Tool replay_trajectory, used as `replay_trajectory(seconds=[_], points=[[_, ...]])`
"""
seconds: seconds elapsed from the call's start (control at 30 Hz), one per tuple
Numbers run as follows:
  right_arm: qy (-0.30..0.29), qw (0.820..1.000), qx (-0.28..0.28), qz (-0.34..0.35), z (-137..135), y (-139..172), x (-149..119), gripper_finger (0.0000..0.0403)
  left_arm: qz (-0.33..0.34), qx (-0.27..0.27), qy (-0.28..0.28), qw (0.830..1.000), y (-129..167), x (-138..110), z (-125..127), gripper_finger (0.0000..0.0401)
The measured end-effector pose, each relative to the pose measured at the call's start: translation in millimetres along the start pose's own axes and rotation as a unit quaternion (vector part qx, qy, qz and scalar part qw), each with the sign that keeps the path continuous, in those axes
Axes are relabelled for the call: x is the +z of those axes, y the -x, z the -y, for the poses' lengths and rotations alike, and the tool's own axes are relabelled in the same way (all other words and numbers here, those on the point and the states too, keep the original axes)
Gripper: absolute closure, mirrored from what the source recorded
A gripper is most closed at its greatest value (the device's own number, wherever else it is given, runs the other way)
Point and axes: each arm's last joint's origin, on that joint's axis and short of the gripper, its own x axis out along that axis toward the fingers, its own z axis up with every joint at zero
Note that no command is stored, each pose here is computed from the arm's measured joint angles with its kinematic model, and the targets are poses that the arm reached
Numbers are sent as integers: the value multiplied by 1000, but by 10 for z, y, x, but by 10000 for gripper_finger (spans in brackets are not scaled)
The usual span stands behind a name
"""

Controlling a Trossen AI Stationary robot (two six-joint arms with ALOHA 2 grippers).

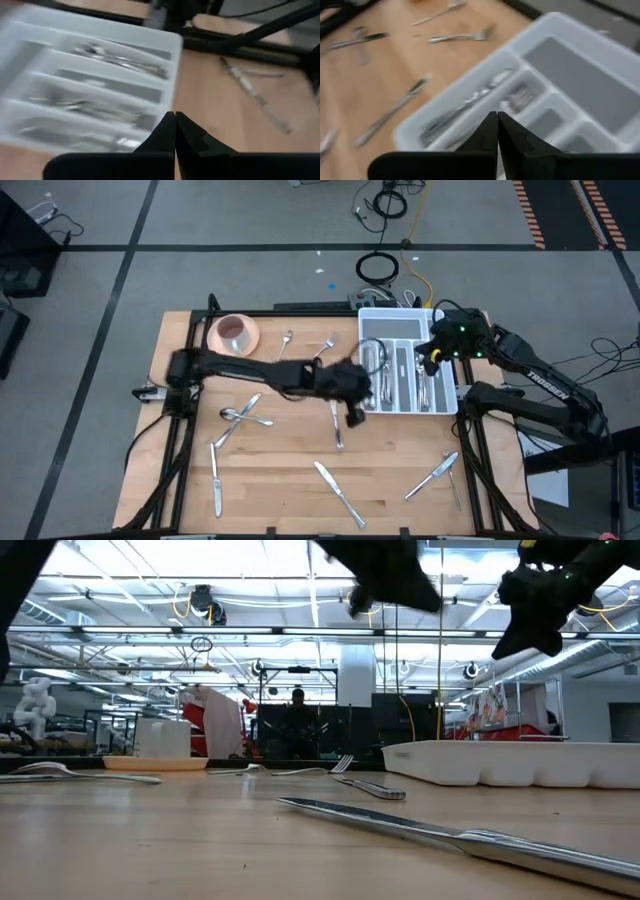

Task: Sort silverware
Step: Put the silver spoon into the white silverware tray

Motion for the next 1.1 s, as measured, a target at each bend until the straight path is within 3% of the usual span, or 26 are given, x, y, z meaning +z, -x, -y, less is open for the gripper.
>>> replay_trajectory(seconds=[0.13,0.27,0.53,0.67,0.8,0.97,1.1], points=[[16,998,66,-10,-140,-16,-12,403,-21,74,-55,995,746,221,-154,401],[24,997,78,-9,-304,-101,11,403,-62,127,-60,988,1431,244,-306,401],[71,986,136,71,-781,-579,260,403,-50,161,52,984,2379,12,-549,401],[92,983,155,28,-1055,-885,309,403,-29,156,85,984,2700,-246,-570,401],[189,968,157,-48,-1448,-1121,358,403,-19,145,123,982,2878,-542,-566,401],[263,950,145,-86,-1915,-1329,617,403,-29,136,170,976,2918,-860,-559,396],[299,939,144,-88,-2079,-1416,844,403,-87,142,181,969,2735,-1122,-557,378]])
